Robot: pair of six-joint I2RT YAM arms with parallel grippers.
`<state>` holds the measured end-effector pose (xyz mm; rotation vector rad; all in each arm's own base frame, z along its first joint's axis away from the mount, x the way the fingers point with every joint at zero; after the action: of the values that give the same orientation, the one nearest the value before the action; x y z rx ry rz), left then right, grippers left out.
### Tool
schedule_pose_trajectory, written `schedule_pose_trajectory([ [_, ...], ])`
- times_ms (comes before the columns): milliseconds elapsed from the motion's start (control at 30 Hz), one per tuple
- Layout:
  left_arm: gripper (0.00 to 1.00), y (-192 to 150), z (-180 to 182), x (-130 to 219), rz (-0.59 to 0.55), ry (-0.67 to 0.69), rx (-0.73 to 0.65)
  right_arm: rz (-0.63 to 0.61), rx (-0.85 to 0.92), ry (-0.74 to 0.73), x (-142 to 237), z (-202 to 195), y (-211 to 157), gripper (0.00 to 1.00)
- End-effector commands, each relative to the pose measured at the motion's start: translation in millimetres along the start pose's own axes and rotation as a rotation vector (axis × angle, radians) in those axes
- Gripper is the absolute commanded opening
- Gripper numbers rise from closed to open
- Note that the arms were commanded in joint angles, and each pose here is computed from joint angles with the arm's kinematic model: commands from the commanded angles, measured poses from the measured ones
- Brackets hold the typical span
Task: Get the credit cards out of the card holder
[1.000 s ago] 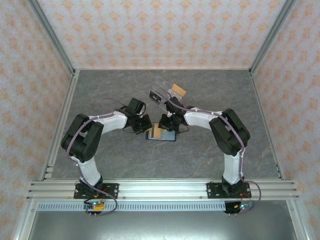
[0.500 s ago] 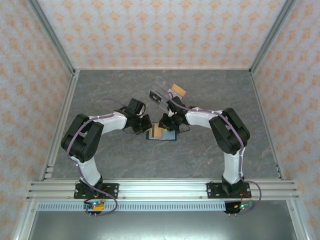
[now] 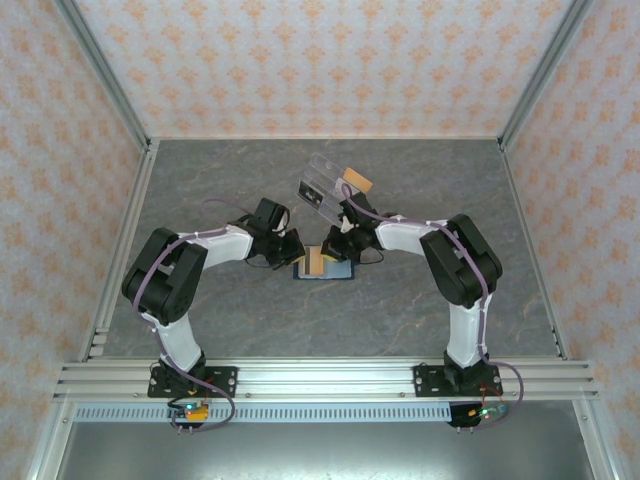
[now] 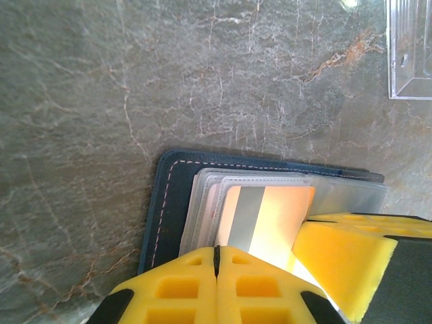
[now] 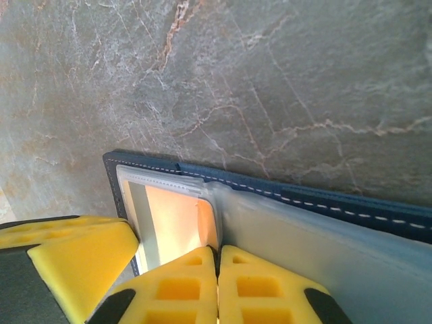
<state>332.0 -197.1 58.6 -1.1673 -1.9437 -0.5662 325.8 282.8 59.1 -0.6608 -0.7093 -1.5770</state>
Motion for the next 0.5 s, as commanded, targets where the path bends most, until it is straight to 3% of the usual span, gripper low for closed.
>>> schedule_pose_trajectory([
  [0,0.04,-20.2,23.8,-5.2,0.067,0.088,0.017,-0.023,0.034,-0.013,5.6,-2.9,-2.0,0.06],
  [100,0.18,-19.4,21.6,1.4,0.051,0.088,0.006,-0.043,0.03,-0.031,11.4,-10.8,-0.9,0.05],
  [200,0.23,-18.2,19.4,6.2,0.039,0.083,-0.002,-0.058,0.025,-0.046,15.8,-16.1,-1.0,0.05],
  [467,0.2,-16.7,12.8,4.3,0.052,0.061,-0.01,-0.049,0.039,-0.001,16.8,-10.1,-2.4,0.07],
])
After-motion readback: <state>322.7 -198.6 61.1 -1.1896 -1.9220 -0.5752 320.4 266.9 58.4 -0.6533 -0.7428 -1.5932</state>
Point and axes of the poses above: each hand's point on the last joint's axis, 136 mm out from that joint toward the fingers, its own x axis back along the fingers, its own z axis along the line the jaws close on, y = z × x, the point moved 4 cm from there along x, back along the fingers, and after that the axes turned 6 degrees about x, right-handed, at the moved point
